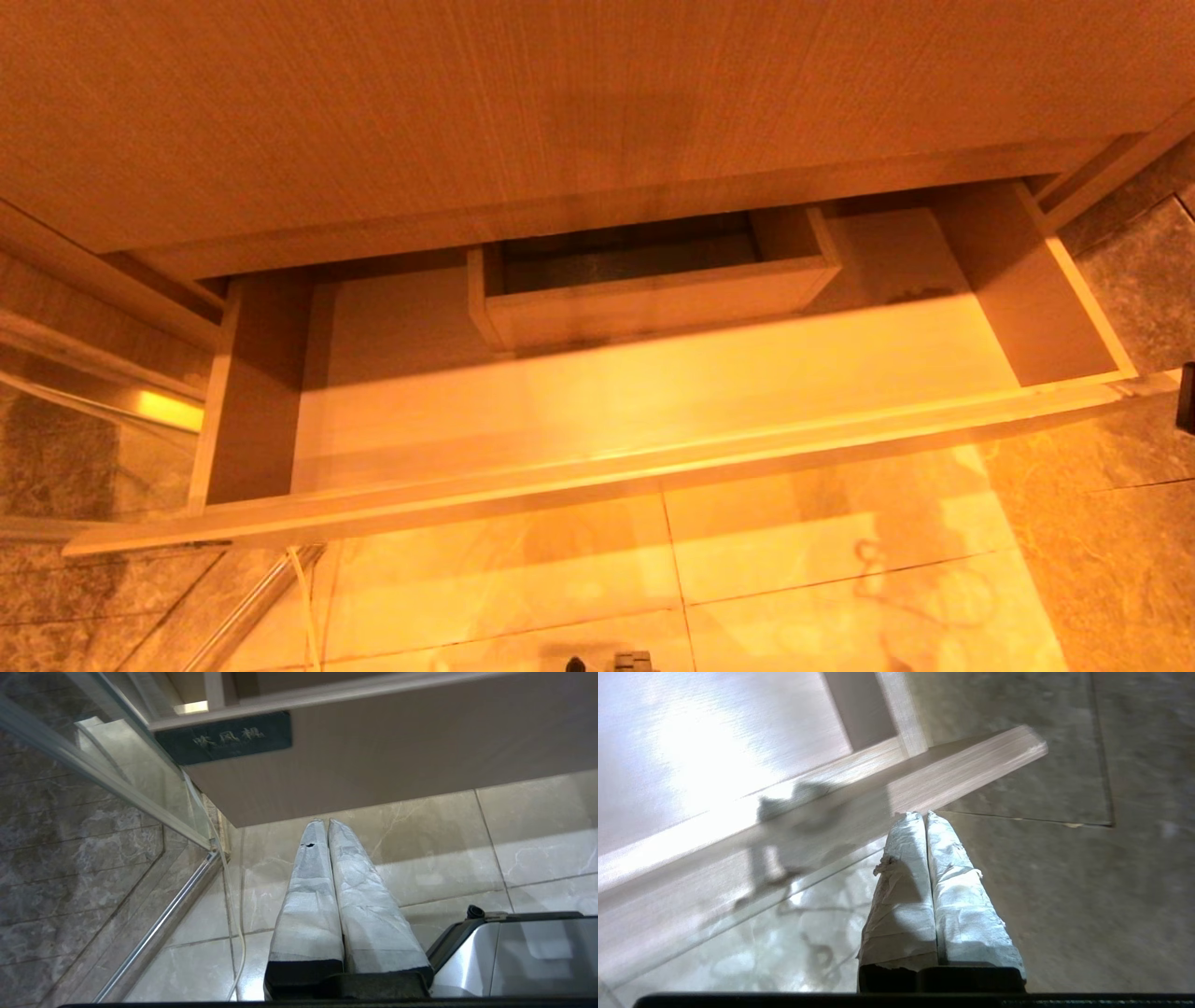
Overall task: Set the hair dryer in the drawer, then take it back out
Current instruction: Close the drawer
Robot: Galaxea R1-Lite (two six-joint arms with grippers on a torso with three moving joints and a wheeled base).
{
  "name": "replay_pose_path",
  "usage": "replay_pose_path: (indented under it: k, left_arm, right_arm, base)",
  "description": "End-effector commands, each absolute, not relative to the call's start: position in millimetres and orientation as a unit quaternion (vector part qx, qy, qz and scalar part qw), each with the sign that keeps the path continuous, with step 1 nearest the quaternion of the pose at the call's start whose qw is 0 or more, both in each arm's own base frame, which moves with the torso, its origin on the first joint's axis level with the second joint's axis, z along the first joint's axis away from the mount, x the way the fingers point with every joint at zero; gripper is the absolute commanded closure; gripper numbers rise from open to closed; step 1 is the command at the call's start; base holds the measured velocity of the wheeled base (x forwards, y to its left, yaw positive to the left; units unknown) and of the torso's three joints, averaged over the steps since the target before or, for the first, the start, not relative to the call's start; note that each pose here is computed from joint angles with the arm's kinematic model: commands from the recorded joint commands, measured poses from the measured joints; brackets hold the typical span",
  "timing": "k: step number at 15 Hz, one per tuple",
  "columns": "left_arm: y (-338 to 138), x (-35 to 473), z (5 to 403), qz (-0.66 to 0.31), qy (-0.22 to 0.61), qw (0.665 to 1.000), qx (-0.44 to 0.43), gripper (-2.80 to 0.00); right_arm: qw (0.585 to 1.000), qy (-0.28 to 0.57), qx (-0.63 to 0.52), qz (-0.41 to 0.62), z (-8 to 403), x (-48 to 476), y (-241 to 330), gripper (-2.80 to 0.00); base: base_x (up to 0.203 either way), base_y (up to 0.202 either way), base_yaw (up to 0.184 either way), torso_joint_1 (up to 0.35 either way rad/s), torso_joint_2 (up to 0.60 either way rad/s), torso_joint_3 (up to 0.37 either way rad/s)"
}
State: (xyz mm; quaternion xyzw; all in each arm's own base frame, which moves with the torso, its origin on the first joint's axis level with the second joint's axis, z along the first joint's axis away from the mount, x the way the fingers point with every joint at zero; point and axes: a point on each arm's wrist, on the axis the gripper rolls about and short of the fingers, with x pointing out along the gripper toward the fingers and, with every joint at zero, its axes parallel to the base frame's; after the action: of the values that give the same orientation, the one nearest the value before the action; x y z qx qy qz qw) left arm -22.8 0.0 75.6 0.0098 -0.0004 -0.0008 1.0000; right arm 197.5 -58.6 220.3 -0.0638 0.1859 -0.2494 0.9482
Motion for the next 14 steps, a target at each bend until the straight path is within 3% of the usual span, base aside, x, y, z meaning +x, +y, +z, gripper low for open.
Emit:
replay_pose_path:
  k: [1,8,14]
  left_arm:
    - [0,-23,75,-0.001,0.000,1.000,0.010,0.00]
    - [0,-23,75,-0.001,0.000,1.000,0.010,0.00]
    - [0,-23,75,-0.001,0.000,1.000,0.010,0.00]
  right_arm:
    - [0.946,0.192,-0.077,-0.251,221,195,-59,0.00]
    - [0.933,0.242,-0.104,-0.245,210,170,-55,0.00]
    - [0.907,0.339,-0.095,-0.229,177,173,-56,0.00]
  base:
    - [0.000,0.000,0.000,0.000,0.00,0.000]
    - [0.000,0.000,0.000,0.000,0.00,0.000]
    - [0.000,0.000,0.000,0.000,0.00,0.000]
